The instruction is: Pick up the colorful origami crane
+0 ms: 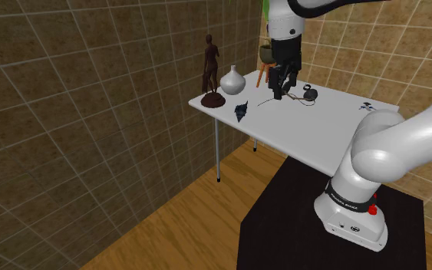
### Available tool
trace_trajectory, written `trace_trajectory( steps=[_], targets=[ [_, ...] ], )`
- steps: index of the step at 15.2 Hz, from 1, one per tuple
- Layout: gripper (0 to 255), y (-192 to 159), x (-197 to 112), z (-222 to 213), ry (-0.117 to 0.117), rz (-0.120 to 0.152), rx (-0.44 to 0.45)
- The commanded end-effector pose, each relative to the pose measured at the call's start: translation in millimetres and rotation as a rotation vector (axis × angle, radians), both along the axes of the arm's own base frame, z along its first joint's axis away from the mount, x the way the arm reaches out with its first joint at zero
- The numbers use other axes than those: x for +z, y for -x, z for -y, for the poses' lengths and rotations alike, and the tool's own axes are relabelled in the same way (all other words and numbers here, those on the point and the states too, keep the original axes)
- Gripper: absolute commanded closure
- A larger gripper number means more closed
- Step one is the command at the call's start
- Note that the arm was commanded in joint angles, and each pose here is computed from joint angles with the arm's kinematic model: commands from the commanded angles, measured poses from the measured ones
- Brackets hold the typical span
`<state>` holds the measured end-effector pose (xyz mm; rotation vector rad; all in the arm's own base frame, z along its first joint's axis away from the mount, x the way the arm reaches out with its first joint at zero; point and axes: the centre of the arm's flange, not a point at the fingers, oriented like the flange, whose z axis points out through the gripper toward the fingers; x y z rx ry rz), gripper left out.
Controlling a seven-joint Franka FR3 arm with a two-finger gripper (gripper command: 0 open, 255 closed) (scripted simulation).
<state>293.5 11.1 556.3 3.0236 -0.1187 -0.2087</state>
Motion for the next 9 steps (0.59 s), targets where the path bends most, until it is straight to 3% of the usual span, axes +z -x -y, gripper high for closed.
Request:
trace_trajectory(
  steps=[1, 9],
  targets=[
    [0, 0.0, 0.0, 0.0, 0.0, 0.0, 0.0],
    [0, -74.8, -63.0, 26.9, 0.015, 0.056, -0.213]
  ],
)
